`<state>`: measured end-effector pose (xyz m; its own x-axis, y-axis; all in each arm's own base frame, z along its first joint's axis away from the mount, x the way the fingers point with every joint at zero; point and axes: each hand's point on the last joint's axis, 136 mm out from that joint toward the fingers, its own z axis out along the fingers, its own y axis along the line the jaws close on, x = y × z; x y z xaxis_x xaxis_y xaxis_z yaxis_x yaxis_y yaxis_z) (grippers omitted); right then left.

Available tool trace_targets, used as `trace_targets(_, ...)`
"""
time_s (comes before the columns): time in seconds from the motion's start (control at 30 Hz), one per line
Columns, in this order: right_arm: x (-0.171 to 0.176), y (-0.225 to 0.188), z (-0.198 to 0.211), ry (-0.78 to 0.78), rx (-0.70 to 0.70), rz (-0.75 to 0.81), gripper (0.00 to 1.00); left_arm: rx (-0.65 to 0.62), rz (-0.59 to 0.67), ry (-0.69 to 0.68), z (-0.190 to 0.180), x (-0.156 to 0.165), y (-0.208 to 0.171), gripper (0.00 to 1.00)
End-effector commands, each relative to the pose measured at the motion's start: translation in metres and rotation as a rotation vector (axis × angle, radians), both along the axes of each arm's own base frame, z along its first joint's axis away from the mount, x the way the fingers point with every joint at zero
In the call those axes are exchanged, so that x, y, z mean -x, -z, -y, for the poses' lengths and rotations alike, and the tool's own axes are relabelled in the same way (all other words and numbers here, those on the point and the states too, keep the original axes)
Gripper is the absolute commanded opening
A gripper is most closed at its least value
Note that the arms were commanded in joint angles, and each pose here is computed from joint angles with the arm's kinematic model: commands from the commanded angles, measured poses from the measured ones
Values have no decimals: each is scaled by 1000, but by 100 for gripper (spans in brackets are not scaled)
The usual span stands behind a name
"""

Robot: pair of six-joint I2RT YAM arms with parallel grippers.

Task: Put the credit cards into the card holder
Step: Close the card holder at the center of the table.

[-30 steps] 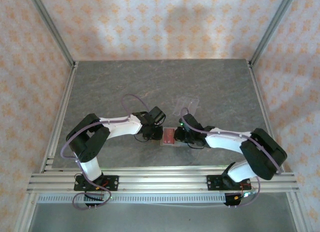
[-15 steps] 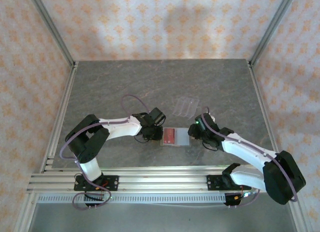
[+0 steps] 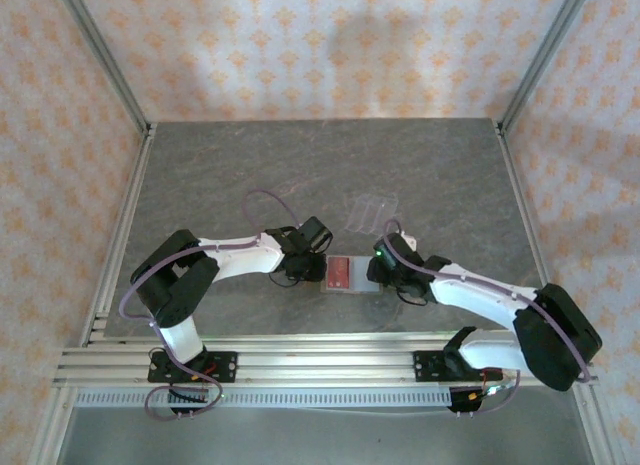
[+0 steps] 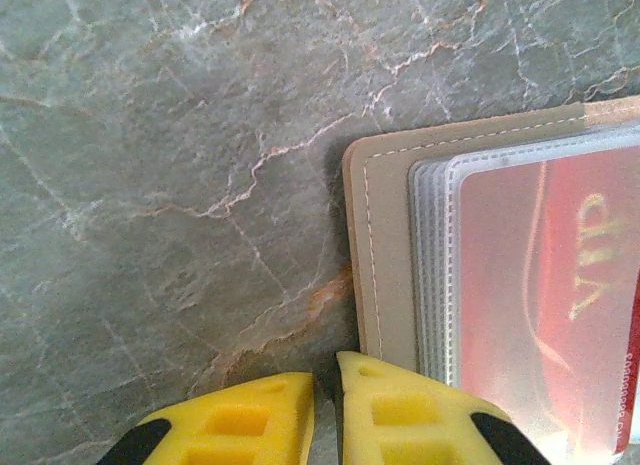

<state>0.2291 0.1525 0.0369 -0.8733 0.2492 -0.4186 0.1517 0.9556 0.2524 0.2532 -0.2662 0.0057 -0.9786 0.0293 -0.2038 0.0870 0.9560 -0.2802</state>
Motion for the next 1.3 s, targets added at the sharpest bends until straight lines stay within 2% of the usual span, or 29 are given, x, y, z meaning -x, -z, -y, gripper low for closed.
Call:
trace_targets(0.0,-8,-3,24,55,172,31,56,-25,-110,55,6,34,53,15)
trace_targets(0.3,-12,-4,6,3,174,47,54,-30,-112,56,5,35,52,15)
trace_targets(0.4,-14,-8,14,26,210,56,49,-28,-111,55,5,34,52,15)
trace_targets(0.6,-11,-9,24,53,247,55,28,-28,-107,58,4,35,50,15)
trace_targets(0.87,-4,-8,30,60,253,40,4,-20,-100,83,10,37,47,15)
trace_targets(0.9,-3,-10,29,57,242,42,0,-24,-92,93,13,37,46,15)
trace_targets(1.0,-2,-21,21,37,173,65,0,-19,-85,122,28,39,44,15)
trace_targets(1.27,-3,-62,-39,-87,-188,127,0,41,-96,111,57,44,48,15)
